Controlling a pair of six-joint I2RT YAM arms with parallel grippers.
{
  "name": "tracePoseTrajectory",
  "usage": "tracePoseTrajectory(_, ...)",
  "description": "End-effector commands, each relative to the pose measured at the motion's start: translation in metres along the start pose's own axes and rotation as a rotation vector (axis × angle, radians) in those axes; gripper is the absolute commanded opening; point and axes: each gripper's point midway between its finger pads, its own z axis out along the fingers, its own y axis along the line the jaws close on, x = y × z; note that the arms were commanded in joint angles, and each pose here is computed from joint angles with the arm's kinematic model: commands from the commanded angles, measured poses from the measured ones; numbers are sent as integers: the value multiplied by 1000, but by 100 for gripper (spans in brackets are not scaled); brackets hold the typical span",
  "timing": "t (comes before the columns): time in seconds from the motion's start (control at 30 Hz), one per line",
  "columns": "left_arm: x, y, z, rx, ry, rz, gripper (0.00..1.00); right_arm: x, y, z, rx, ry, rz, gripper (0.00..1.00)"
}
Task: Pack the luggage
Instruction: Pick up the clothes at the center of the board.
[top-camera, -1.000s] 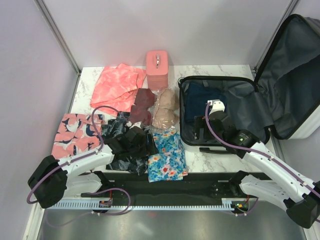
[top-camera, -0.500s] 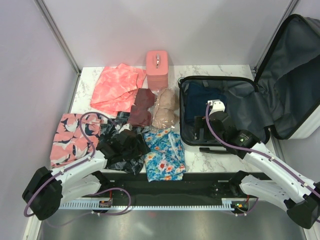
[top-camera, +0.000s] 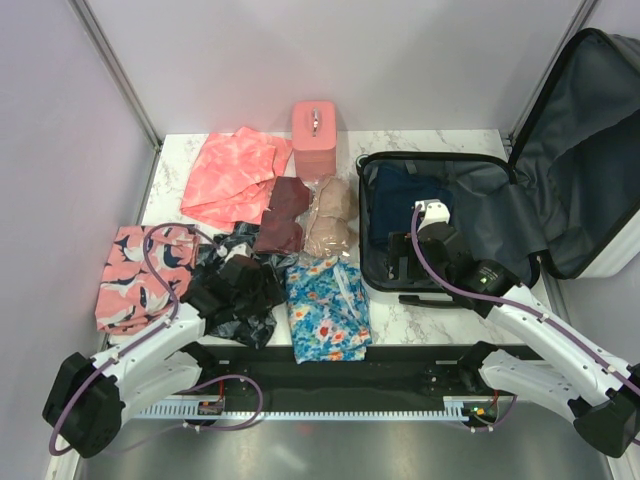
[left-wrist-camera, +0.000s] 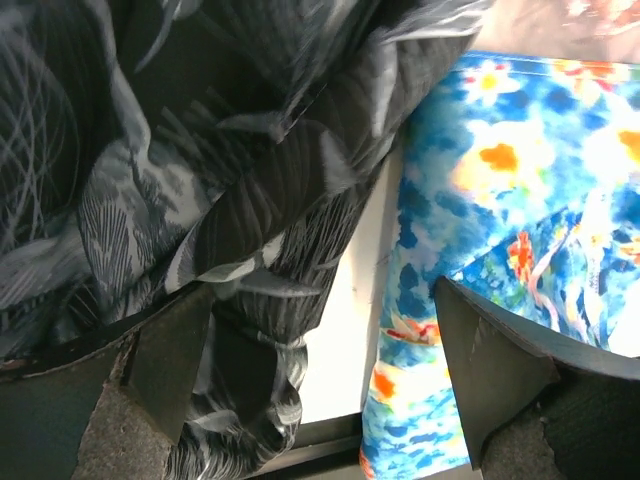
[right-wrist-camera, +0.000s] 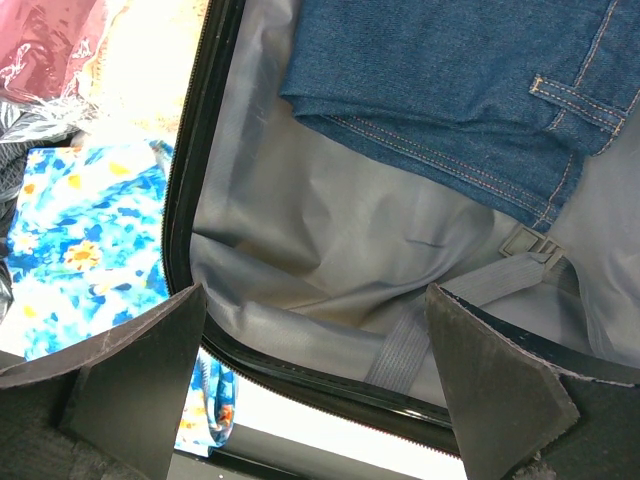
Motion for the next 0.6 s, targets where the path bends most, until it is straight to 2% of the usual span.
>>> tracePoseTrajectory(0.0, -31, -30, -16, 78, -52, 104, 100, -6, 3, -1, -6, -26, 9, 98)
tracePoseTrajectory(0.13, -43, -63, -35, 190, -61, 122, 99, -8, 3, -2, -6, -34, 15, 98)
tracePoseTrajectory(0.23, -46, -68, -43, 200, -64, 89, 98, -7, 2, -2, -2, -35, 21, 98)
tracePoseTrajectory(0.57, 13, -76, -29, 236, 155, 79, 97, -4, 4, 2, -4, -15, 8, 98)
